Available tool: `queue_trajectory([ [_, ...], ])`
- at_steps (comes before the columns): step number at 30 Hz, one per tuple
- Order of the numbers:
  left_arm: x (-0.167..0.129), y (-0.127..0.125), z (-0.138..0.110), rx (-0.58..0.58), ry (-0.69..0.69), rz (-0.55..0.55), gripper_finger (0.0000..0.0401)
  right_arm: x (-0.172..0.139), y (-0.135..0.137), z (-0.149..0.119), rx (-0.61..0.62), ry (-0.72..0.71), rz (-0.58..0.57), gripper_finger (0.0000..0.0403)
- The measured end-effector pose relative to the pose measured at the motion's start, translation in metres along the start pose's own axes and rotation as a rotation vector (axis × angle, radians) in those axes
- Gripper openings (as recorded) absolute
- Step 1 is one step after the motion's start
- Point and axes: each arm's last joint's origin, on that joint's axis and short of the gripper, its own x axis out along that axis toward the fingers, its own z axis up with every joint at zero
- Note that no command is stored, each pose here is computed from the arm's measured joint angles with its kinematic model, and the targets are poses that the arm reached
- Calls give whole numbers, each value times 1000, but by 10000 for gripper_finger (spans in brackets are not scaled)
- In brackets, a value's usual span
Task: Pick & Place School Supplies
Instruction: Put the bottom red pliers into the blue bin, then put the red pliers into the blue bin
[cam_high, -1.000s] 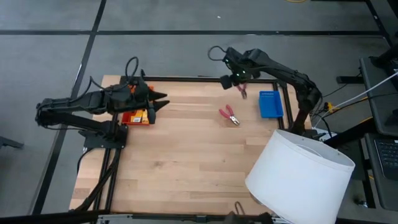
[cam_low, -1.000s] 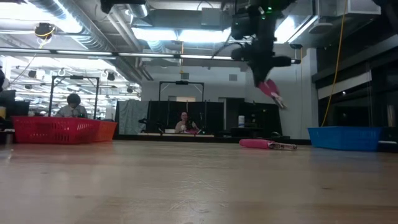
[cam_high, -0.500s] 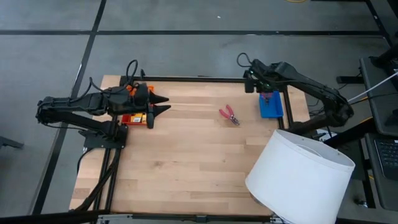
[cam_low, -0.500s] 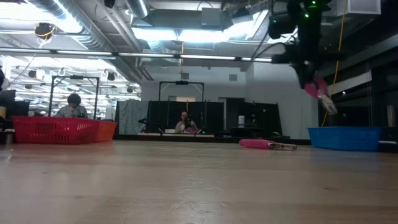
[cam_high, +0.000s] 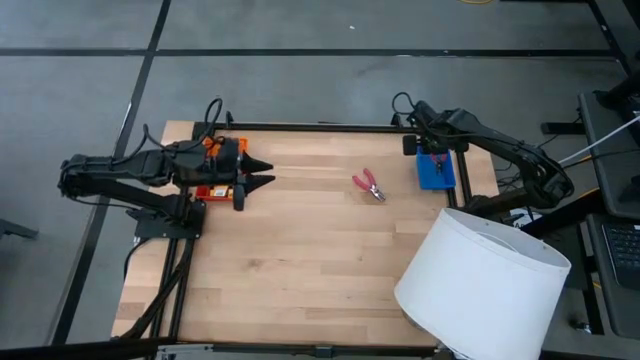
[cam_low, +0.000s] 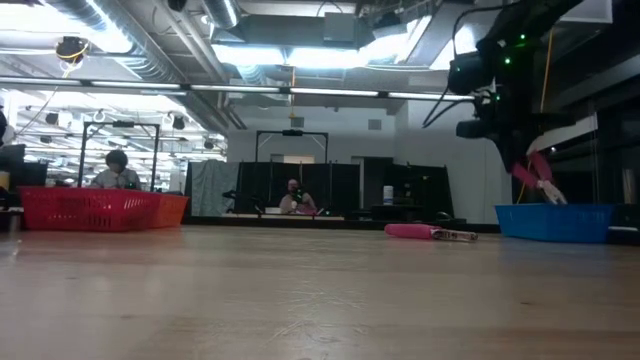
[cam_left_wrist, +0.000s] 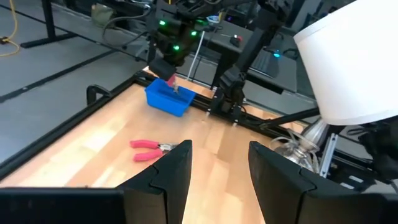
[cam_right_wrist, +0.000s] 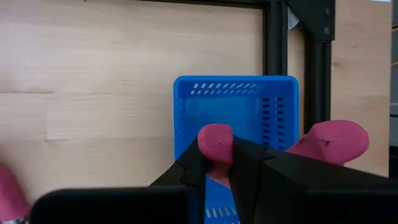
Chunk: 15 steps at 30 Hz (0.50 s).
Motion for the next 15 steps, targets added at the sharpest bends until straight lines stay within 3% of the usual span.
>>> queue_trajectory([
  [4, -1, -4, -1, -8, -2, 2, 154, 3, 3, 3, -55, -26, 53, 43],
  [11, -3, -9, -3, -32, -16, 23, 154, 3, 1, 6, -35, -68, 11, 198],
  [15, -4, -12, -5, -33, -23, 33, 154, 4, -2, 6, -37, -55, 5, 230],
])
